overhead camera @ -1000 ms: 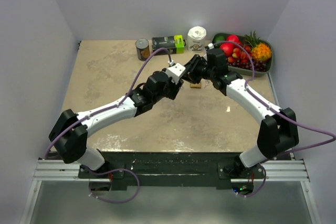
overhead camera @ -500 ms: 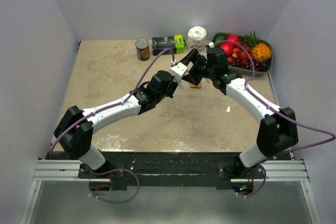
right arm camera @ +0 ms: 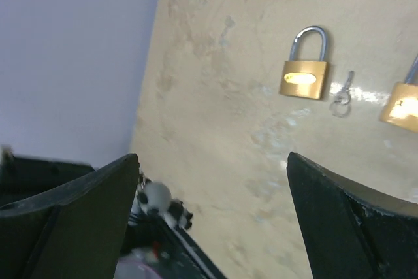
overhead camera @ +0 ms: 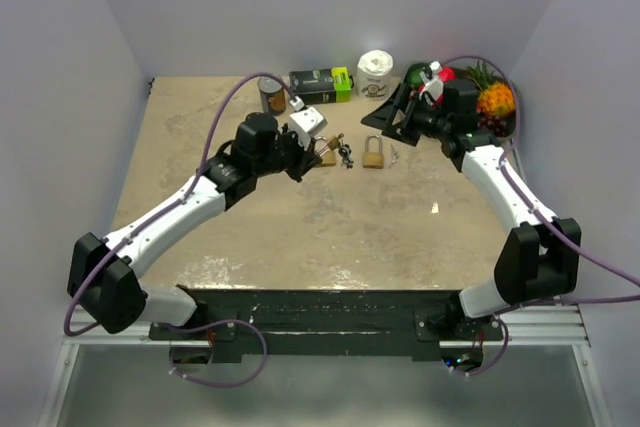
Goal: Lock with the key
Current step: Pick up the lock from the center of the board.
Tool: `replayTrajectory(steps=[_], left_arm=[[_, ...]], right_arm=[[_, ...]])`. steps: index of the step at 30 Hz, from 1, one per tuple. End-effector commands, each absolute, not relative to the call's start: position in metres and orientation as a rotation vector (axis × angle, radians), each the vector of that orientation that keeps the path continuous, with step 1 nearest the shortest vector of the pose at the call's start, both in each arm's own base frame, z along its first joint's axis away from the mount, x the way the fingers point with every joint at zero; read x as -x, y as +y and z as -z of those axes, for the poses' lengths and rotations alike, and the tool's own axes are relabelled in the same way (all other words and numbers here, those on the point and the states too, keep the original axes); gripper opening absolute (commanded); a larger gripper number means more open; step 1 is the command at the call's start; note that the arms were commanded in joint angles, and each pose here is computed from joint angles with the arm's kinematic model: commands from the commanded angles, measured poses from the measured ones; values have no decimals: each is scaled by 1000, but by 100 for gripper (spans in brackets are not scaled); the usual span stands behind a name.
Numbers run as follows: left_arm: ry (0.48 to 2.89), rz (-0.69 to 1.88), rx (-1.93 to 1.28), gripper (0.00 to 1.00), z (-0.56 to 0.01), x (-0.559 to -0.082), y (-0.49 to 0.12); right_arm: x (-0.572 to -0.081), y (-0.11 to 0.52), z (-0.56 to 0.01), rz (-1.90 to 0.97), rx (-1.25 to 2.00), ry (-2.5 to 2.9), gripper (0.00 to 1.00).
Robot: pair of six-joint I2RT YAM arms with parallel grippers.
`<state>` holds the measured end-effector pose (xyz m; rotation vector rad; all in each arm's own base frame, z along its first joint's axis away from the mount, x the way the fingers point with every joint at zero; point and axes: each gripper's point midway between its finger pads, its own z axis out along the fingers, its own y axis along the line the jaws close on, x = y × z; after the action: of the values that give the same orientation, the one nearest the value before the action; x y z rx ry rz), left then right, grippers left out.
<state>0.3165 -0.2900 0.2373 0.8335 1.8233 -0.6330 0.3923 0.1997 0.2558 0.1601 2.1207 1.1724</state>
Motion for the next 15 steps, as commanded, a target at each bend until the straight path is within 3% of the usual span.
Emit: replayTrajectory(steps=[1, 7, 15], left_arm=[[1678, 757, -1167, 0, -259, -275, -295], [1604, 872, -1399, 0, -262, -240, -292], [1561, 996, -1529, 0, -265, -218, -296]], right_arm=[[-350, 205, -297, -1078, 523, 1895, 99], [-306, 202, -313, -868, 1003, 1578, 99], [-239, 223, -289, -1004, 1304, 1487, 98]])
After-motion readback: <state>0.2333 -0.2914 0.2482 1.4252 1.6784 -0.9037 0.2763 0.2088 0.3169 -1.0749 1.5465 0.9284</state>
